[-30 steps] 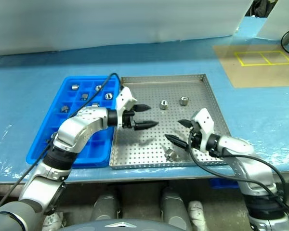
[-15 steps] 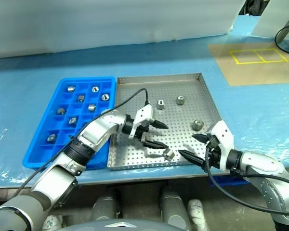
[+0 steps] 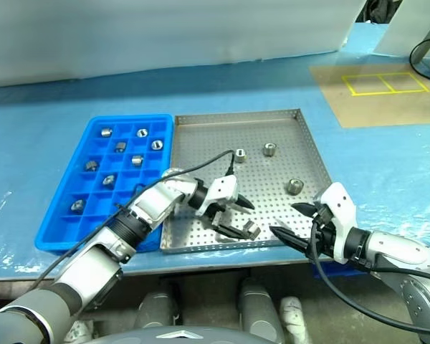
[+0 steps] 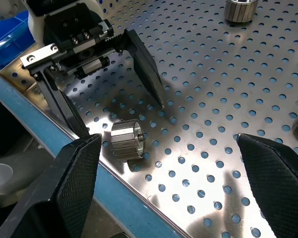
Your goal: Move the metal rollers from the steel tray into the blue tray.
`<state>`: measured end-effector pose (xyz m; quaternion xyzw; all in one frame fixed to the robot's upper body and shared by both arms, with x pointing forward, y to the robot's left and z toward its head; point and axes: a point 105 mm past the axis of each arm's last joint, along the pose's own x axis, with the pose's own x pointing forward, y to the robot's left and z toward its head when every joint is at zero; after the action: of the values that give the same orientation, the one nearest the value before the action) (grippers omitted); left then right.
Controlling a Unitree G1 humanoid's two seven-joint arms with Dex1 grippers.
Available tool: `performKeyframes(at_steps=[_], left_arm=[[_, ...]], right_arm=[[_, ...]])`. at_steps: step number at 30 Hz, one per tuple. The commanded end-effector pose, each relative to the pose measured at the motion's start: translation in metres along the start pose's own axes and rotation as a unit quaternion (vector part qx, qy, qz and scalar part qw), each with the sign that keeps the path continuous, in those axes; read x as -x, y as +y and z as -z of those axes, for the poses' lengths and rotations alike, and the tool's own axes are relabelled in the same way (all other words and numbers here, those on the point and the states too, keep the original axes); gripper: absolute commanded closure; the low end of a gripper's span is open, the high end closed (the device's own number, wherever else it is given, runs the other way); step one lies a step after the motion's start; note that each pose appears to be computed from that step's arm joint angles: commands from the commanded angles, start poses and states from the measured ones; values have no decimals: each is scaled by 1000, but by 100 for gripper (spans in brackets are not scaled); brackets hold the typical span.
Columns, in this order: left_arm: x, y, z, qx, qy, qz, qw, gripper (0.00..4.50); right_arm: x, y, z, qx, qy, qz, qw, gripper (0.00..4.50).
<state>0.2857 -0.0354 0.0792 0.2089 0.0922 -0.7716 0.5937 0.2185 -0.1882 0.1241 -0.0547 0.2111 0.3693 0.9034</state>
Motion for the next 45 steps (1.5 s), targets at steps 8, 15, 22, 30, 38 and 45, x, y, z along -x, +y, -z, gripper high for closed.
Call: performKeyframes(at_steps=[8,15,22,30,38,45], left_arm=[[-14,3,-1,-24,-32,-23,999,160],[-1,3,-3,-7,-43,-43,998,318],[36,23,-31,26,-97,-177,979,318],[107,36,-42,99,-133,-452,877,318],[181,-7,-7,160,-106,-664,722,318],[204,-56,9,178,-68,-738,647,318]], right_arm=[[1,1,-8,16,-26,13,999,0],[-4,-3,-10,26,-31,10,999,0],[-23,-3,-19,40,-47,-24,998,0],[-65,-7,-38,66,-67,-96,991,0],[-100,-4,-48,94,-66,-175,978,0],[-121,0,-52,111,-56,-230,965,0]])
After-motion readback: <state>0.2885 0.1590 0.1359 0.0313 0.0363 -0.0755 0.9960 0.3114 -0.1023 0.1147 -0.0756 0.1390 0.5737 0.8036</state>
